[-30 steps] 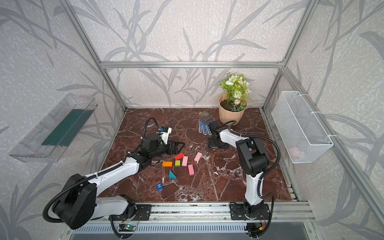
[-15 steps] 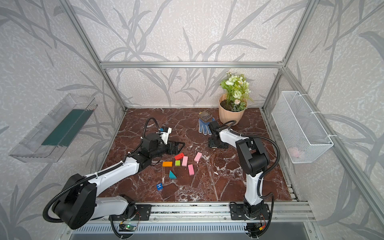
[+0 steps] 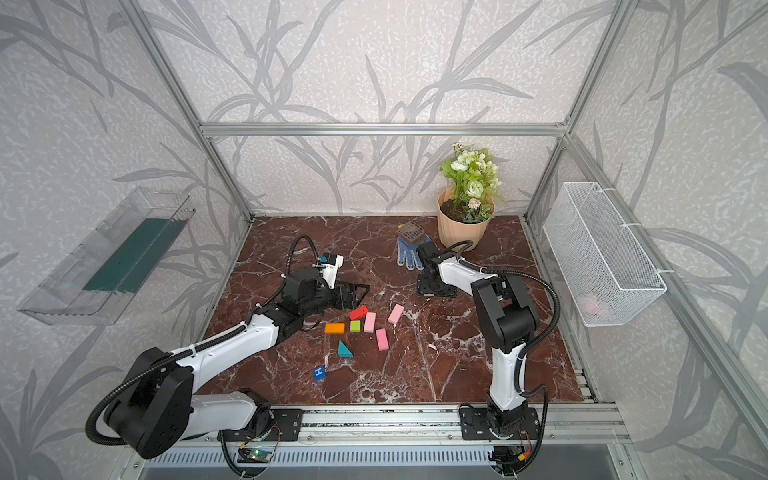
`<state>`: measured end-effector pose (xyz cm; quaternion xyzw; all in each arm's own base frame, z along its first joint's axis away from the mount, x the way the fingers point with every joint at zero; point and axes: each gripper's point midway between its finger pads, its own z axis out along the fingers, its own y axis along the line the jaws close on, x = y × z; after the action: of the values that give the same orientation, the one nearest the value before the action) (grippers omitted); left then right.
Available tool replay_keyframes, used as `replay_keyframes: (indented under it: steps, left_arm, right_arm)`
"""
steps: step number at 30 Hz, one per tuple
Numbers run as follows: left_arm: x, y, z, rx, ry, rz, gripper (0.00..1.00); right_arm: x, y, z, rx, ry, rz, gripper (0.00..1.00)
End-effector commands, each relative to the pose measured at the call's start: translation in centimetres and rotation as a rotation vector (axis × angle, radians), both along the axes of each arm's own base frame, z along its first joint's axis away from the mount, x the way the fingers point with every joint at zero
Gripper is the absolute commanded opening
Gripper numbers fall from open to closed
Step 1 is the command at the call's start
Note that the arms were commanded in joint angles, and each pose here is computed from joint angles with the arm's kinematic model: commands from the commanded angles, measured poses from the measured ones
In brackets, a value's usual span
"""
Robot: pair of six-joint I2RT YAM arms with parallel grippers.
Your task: Build the wood block tower
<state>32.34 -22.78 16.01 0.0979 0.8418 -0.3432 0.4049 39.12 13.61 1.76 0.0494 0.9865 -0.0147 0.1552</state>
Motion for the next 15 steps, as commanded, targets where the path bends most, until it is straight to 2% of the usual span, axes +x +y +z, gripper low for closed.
replay_keyframes:
  steps: [1, 15]
  left_arm:
    - [0.11, -0.36, 1.0, -0.005, -0.028, -0.014, 0.96]
    - [0.13, -0.46, 0.8, -0.005, -0.022, -0.017, 0.96]
  right_arm:
    - [-0.6, -0.92, -0.69, -0.048, 0.041, -0.016, 0.84]
    - [-0.6, -0.96, -0.76, -0.053, 0.046, -0.015, 0.84]
